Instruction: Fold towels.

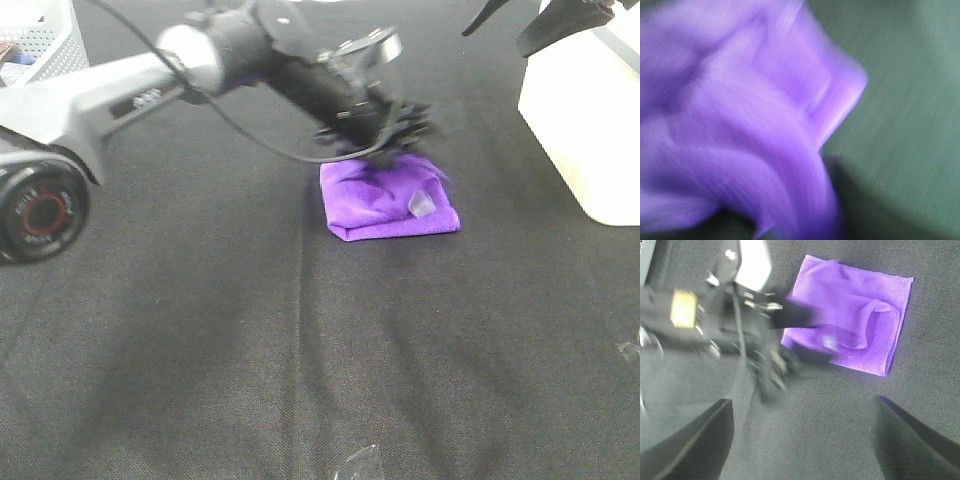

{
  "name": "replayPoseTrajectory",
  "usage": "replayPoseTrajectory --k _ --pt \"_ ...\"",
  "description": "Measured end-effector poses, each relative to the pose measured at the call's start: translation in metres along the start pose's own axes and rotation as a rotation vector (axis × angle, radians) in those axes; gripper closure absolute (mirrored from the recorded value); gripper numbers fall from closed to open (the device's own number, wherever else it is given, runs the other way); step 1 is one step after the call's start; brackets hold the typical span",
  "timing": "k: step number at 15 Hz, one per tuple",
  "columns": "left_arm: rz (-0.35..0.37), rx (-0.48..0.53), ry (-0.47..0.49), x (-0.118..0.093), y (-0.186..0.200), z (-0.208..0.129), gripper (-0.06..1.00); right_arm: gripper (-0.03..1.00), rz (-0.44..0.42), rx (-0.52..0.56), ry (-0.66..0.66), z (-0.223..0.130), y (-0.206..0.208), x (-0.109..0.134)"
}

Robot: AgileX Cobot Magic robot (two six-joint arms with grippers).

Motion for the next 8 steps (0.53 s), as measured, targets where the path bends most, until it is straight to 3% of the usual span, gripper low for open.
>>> replayPoseTrajectory --k 3,6,8 --pt "-0.067 -0.068 -0.137 -0.035 -0.013 0.007 0.2 0.24 -0.005 -0.038 0.019 0.0 0.018 0.006" --pt "-0.045 -0.058 -0.192 -0.031 -0.01 0.008 0.2 0.24 -0.026 -0.066 0.04 -0.001 0.031 0.008" --pt "0.015 0.019 -0.255 -0.016 0.01 0.007 0.2 0.24 -0.045 -0.084 0.053 -0.001 0.039 0.008"
Point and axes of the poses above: a point on each arm's last joint axis where the gripper is mounted, y pointing back along that axis away from the gripper, x along the wrist's bending axis when the last joint is at zero, z = x × y, the point moved 7 cm from there along -y, pointing out along that axis toward the gripper, and after that the axes turned 9 degrees about -y, right-handed, at the moved point
